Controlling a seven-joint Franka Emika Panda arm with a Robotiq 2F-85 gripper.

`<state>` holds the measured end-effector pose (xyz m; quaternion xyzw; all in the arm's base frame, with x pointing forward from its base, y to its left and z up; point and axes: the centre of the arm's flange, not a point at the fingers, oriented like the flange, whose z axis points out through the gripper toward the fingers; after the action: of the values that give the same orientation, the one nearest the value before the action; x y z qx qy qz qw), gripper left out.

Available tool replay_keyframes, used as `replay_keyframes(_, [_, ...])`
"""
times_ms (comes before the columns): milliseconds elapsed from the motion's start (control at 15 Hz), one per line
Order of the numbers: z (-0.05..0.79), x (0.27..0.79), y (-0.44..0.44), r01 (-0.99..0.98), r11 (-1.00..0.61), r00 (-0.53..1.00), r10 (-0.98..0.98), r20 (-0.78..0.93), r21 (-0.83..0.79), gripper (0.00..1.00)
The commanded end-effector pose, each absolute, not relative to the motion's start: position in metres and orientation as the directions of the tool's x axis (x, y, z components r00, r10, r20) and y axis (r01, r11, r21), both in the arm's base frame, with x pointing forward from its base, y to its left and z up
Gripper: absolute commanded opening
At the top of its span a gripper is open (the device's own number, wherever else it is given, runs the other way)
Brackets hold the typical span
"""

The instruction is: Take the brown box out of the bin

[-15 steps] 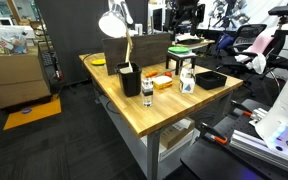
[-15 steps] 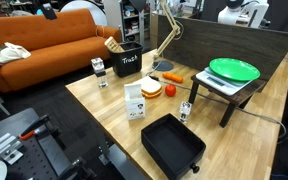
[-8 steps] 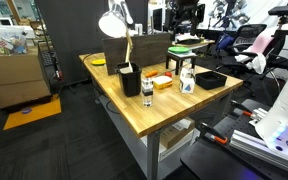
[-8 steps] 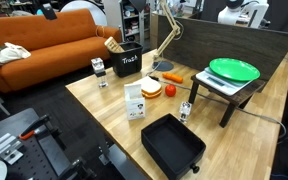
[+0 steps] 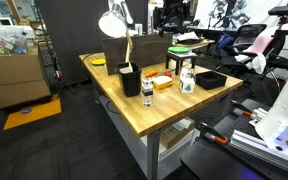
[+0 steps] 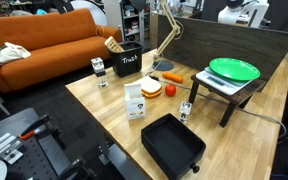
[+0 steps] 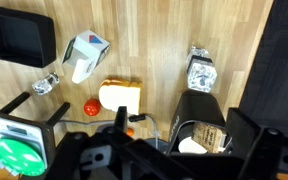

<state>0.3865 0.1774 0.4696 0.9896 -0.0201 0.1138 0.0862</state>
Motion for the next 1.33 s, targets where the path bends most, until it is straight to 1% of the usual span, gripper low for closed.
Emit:
replay_keyframes(0, [0.472,0.437,0.197,0.028,-0.985,0.974,0.065,0.217,0.17,1.0])
replay_keyframes(267, [0.471,0.48,0.209,0.065,-0.985,0.972,0.099,0.212,0.161,1.0])
replay_keyframes(333, [0.466,0.459,0.202,0.034,-0.988,0.972,0.067,0.223,0.153,1.0])
replay_keyframes(467, [0.464,0.473,0.205,0.043,-0.989,0.974,0.074,0.216,0.145,1.0])
replay_keyframes(1000, [0.463,0.477,0.209,0.042,-0.989,0.974,0.071,0.215,0.139,1.0])
replay_keyframes(1267, [0.459,0.505,0.22,0.073,-0.993,0.969,0.092,0.228,0.09,1.0])
